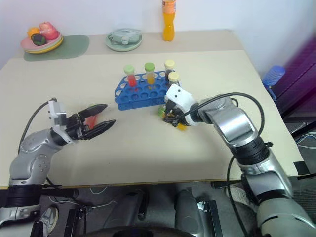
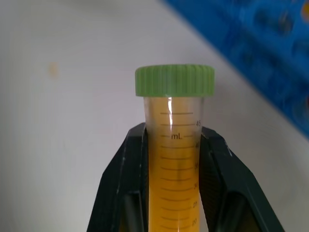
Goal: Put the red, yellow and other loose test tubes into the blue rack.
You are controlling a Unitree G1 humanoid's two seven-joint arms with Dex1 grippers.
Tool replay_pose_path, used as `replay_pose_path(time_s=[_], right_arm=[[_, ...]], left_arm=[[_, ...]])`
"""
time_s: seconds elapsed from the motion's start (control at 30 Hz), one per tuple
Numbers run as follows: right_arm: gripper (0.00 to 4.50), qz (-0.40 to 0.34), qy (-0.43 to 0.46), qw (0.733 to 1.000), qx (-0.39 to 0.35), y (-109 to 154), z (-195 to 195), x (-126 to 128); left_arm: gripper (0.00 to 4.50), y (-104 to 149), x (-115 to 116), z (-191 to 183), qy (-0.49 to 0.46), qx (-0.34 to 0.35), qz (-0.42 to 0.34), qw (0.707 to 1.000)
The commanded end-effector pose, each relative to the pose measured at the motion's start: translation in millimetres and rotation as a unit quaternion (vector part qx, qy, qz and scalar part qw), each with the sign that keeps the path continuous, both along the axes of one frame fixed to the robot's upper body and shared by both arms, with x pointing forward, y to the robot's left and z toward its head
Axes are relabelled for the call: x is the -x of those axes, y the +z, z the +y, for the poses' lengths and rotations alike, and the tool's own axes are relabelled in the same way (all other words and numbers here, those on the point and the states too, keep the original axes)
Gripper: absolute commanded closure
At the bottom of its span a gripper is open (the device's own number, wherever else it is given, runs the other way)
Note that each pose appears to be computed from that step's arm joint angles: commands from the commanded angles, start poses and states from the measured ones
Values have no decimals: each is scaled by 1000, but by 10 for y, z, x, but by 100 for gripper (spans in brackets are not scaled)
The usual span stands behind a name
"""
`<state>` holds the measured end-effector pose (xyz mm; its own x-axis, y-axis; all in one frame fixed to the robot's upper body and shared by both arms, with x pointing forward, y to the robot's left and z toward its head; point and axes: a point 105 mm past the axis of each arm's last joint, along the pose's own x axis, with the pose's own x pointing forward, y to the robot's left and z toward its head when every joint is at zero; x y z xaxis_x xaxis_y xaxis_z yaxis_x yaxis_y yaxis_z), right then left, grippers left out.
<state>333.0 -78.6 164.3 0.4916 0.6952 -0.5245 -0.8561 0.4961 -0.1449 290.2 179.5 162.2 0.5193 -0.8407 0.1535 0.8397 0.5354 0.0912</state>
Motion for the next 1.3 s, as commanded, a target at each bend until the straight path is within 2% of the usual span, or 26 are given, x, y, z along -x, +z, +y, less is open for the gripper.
replay_pose_path(time_s=[0.03, 0.13, 0.2, 0.23, 0.4, 0.67, 0.8, 1.03, 1.3], right_arm=[[363, -82, -12, 990, -114, 417, 149, -58], [363, -138, -6, 956, -261, 785, 294, -74], [363, -168, 13, 914, -370, 1001, 356, -85], [363, -185, 12, 899, -396, 1055, 360, -100], [363, -265, -57, 866, -419, 954, 344, -390], [363, -324, -112, 854, -391, 478, 502, -696], [363, -337, -115, 848, -392, 407, 564, -727], [363, -332, -108, 853, -387, 317, 661, -748], [363, -320, -102, 870, -360, 211, 781, -781]], left_arm=[[77, 126, 4, 103, 16, 12, -17, 1000], [77, 152, -17, 145, 26, 21, -18, 999], [77, 178, -42, 169, 35, 30, -22, 999], [77, 188, -52, 181, 38, 34, -23, 998], [77, 257, -123, 257, 69, 54, -39, 995], [77, 261, -137, 283, 102, 62, -59, 991], [77, 302, -117, 275, 113, 64, -66, 989], [77, 282, -48, 297, 122, 60, -61, 989], [77, 278, -25, 349, 133, 56, -63, 988]])
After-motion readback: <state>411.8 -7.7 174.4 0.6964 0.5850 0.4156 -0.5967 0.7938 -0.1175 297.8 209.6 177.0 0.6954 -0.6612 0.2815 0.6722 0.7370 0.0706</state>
